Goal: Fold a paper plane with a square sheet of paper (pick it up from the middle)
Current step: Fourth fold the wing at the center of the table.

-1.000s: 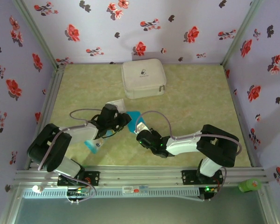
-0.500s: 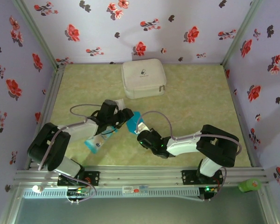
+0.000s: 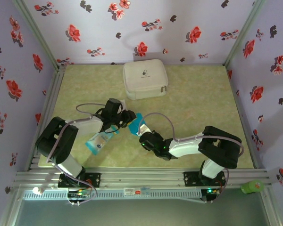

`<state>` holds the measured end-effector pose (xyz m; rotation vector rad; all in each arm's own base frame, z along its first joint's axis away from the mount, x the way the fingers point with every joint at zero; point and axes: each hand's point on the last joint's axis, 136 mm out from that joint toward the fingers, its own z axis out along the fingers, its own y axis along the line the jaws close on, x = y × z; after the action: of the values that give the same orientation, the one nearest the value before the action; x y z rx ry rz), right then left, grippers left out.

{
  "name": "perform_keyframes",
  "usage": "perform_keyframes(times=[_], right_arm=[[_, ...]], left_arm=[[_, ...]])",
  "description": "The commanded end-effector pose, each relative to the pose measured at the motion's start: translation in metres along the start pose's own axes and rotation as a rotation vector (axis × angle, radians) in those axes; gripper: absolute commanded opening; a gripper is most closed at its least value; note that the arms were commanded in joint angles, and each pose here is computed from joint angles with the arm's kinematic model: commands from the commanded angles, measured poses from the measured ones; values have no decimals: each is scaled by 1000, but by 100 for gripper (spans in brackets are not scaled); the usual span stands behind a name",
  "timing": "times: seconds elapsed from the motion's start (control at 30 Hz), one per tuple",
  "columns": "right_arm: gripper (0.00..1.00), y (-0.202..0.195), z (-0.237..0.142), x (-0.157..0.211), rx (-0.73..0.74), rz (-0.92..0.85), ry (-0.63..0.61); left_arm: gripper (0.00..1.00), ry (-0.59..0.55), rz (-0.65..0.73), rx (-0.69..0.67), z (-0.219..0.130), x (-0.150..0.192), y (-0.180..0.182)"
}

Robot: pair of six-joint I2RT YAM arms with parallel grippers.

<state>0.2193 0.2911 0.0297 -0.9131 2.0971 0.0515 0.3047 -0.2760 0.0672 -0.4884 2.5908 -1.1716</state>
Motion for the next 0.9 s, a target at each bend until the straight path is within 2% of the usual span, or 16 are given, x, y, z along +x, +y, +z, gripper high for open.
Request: perform_keyframes(times=[0.0, 0.23, 0.43, 0.63, 0.87], right_arm=[[13, -1, -1, 0, -20, 56, -4], [9, -7, 0, 1, -29, 121, 5], [11, -11, -2, -4, -42, 163, -17], [16, -16, -3, -3, -25, 165, -18], [14, -18, -2, -2, -14, 167, -17]], left_arm=[[31, 8, 8, 12, 0, -3, -5], [30, -2, 7, 23, -2, -4, -8], [20, -4, 11, 24, -2, -5, -8], [14, -9, 7, 23, -4, -7, -7], [11, -14, 4, 28, -5, -8, -7]])
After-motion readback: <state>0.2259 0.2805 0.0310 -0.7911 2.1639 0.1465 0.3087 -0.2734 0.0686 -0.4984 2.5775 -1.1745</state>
